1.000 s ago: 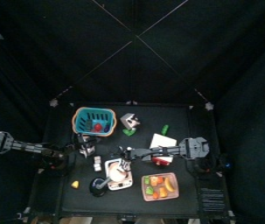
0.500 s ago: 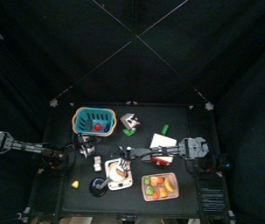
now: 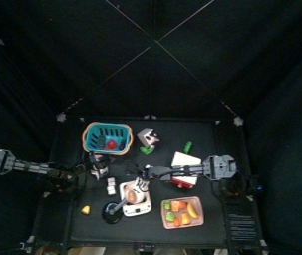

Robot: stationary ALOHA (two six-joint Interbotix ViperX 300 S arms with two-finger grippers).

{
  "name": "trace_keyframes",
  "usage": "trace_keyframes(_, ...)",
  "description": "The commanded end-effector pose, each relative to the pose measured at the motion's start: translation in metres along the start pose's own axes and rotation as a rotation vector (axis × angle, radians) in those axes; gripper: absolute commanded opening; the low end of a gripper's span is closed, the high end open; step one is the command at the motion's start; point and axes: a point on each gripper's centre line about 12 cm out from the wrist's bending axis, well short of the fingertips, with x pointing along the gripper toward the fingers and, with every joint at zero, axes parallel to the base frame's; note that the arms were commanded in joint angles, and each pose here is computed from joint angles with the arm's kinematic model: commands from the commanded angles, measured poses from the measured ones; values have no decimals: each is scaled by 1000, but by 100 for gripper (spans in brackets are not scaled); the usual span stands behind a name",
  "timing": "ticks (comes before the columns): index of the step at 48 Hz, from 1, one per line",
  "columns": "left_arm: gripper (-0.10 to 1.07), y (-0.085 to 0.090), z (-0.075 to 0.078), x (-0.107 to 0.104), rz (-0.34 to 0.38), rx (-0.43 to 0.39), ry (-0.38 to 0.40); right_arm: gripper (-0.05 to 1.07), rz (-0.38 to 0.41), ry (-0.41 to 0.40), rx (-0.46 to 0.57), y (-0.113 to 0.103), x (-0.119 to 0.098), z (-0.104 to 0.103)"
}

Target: Put pan on stove

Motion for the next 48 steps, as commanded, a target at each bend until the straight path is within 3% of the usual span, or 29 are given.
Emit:
trace_keyframes(1, 45, -1, 7, 2, 4, -9, -19, 75, 19, -41, 4, 2, -17, 10)
trace_keyframes(8, 45, -1, 7, 2, 3, -9, -17, 81, 13, -38, -2, 2, -21, 10)
trace_keyframes(39, 45, -1, 6, 2, 3, -9, -16, 81, 24, -63, -26, 8, -52, 13)
trace_keyframes(48, 45, 2, 16, 3, 19, -23, -48, 81, 8, -71, -47, 6, -73, 13)
